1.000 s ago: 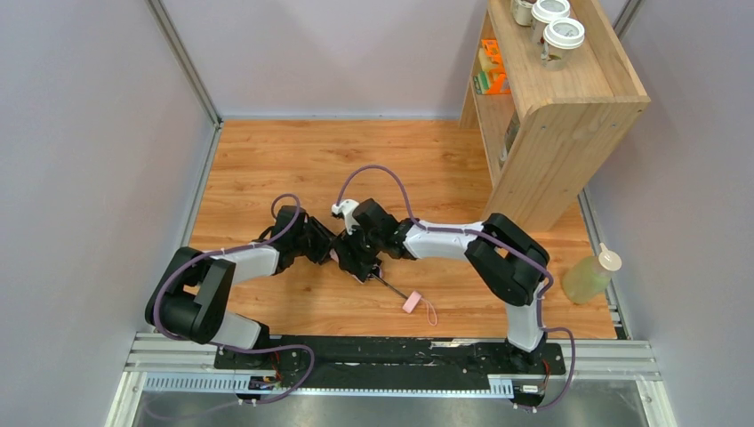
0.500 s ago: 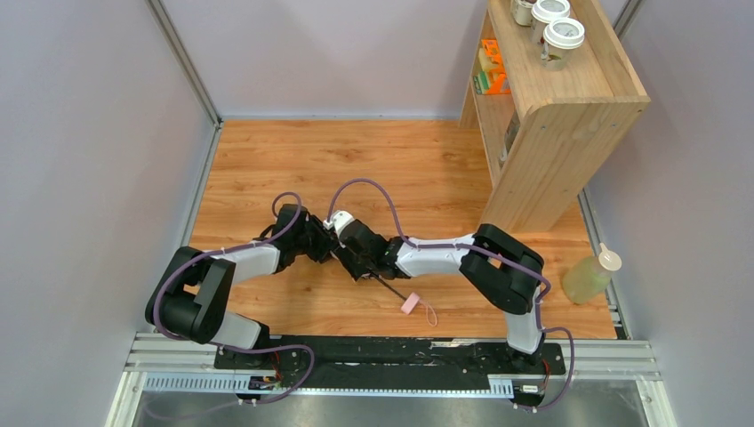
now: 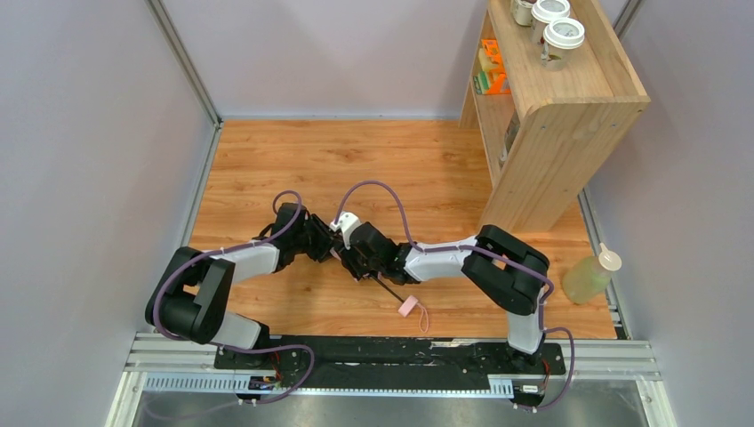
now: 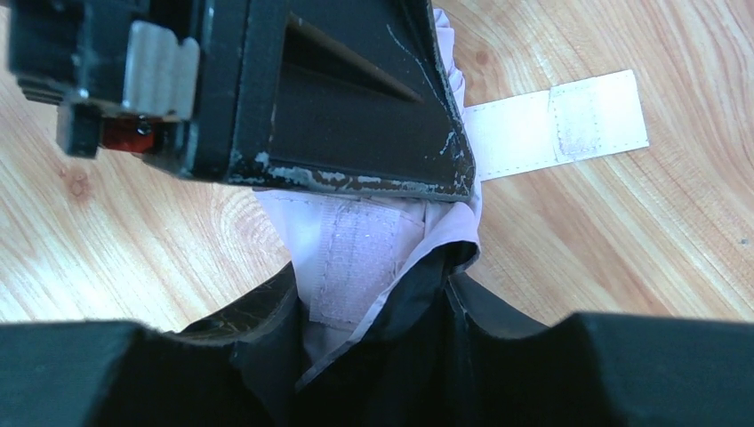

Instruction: Put away the umbrella

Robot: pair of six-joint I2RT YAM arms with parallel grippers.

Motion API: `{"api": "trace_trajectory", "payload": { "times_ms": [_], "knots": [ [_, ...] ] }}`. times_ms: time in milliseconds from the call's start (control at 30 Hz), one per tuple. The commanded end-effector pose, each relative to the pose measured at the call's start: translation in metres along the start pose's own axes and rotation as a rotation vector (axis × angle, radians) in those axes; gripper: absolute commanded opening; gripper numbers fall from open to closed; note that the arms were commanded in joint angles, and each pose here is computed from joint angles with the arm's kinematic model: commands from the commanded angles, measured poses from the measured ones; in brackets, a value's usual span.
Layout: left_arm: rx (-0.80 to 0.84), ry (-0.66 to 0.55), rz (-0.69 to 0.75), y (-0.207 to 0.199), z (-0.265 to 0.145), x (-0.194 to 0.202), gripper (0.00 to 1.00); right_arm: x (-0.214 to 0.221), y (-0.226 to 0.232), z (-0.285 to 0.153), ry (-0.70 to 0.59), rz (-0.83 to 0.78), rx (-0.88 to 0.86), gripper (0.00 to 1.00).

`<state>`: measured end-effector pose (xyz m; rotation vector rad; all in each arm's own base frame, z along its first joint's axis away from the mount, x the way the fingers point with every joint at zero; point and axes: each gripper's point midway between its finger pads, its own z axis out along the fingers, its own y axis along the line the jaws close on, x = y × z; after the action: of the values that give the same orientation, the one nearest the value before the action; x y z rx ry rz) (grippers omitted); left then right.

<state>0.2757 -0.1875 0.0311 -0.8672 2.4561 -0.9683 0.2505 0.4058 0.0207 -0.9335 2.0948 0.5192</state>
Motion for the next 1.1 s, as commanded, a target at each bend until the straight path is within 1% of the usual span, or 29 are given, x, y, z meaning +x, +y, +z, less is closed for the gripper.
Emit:
{"api": "trace_trajectory", "payload": {
  "times_ms": [0, 67, 100, 133, 167, 233, 300, 333, 400, 433, 600, 667, 733, 800, 833, 900, 933, 967, 1000, 1033, 1067],
  "knots": [
    [-0.088, 0.064, 0.07, 0.028, -0.008, 0.013, 0.0, 0.071, -0.035, -0.006, 0.2, -0.014, 0.079, 0.0],
    [-0.072, 0.061, 0.077, 0.023, -0.01, 0.01, 0.03, 0.068, -0.035, -0.006, 0.183, -0.017, 0.074, 0.0],
    [-0.066, 0.053, 0.081, 0.022, -0.011, 0.007, 0.1, 0.067, -0.035, -0.006, 0.18, -0.014, 0.075, 0.0],
    [-0.055, 0.051, 0.081, 0.02, -0.013, 0.006, 0.14, 0.067, -0.036, -0.006, 0.179, -0.016, 0.077, 0.0],
    [-0.048, 0.043, 0.088, 0.019, -0.014, 0.003, 0.25, 0.068, -0.037, -0.006, 0.181, -0.015, 0.077, 0.0],
    [-0.001, 0.016, 0.114, 0.009, -0.018, -0.006, 0.37, 0.065, -0.038, -0.008, 0.167, -0.012, 0.08, 0.0],
    [0.023, 0.004, 0.125, 0.003, -0.023, -0.011, 0.47, 0.063, -0.041, -0.009, 0.162, -0.007, 0.086, 0.0],
    [0.044, 0.002, 0.13, -0.002, -0.026, -0.012, 0.5, 0.061, -0.041, -0.01, 0.153, -0.005, 0.084, 0.0],
    [0.068, -0.004, 0.125, -0.006, -0.031, -0.017, 0.62, 0.062, -0.045, -0.01, 0.155, -0.004, 0.089, 0.0],
    [0.074, -0.013, 0.127, -0.006, -0.034, -0.02, 0.71, 0.062, -0.046, -0.01, 0.155, -0.005, 0.09, 0.0],
    [0.128, -0.052, 0.136, -0.011, -0.052, -0.03, 0.72, 0.061, -0.051, -0.014, 0.151, -0.008, 0.093, 0.0],
    [0.112, -0.068, 0.131, -0.005, -0.063, -0.033, 0.72, 0.059, -0.052, -0.017, 0.145, -0.006, 0.086, 0.0],
    [0.13, -0.103, 0.132, -0.006, -0.073, -0.038, 0.72, 0.051, -0.052, -0.022, 0.123, 0.012, 0.068, 0.0],
    [0.192, -0.128, 0.168, -0.017, -0.081, -0.04, 0.73, 0.045, -0.056, -0.027, 0.118, 0.043, 0.057, 0.0],
    [0.228, -0.12, 0.197, -0.023, -0.084, -0.037, 0.73, 0.04, -0.054, -0.031, 0.108, 0.066, 0.032, 0.0],
    [0.301, -0.102, 0.266, -0.035, -0.088, -0.032, 0.68, 0.029, -0.054, -0.04, 0.096, 0.125, -0.022, 0.0],
    [0.361, -0.12, 0.31, -0.046, -0.092, -0.034, 0.67, 0.023, -0.054, -0.046, 0.091, 0.148, -0.048, 0.0],
    [0.396, -0.103, 0.323, -0.049, -0.094, -0.028, 0.67, 0.017, -0.055, -0.052, 0.092, 0.169, -0.064, 0.0],
    [0.436, -0.121, 0.335, -0.057, -0.098, -0.03, 0.67, 0.008, -0.056, -0.057, 0.079, 0.186, -0.084, 0.0],
    [0.459, -0.105, 0.338, -0.06, -0.099, -0.025, 0.67, 0.009, -0.056, -0.064, 0.104, 0.203, -0.108, 0.0],
    [0.498, -0.118, 0.364, -0.068, -0.103, -0.026, 0.71, 0.0, -0.059, -0.07, 0.097, 0.217, -0.121, 0.0]
  ]
}}
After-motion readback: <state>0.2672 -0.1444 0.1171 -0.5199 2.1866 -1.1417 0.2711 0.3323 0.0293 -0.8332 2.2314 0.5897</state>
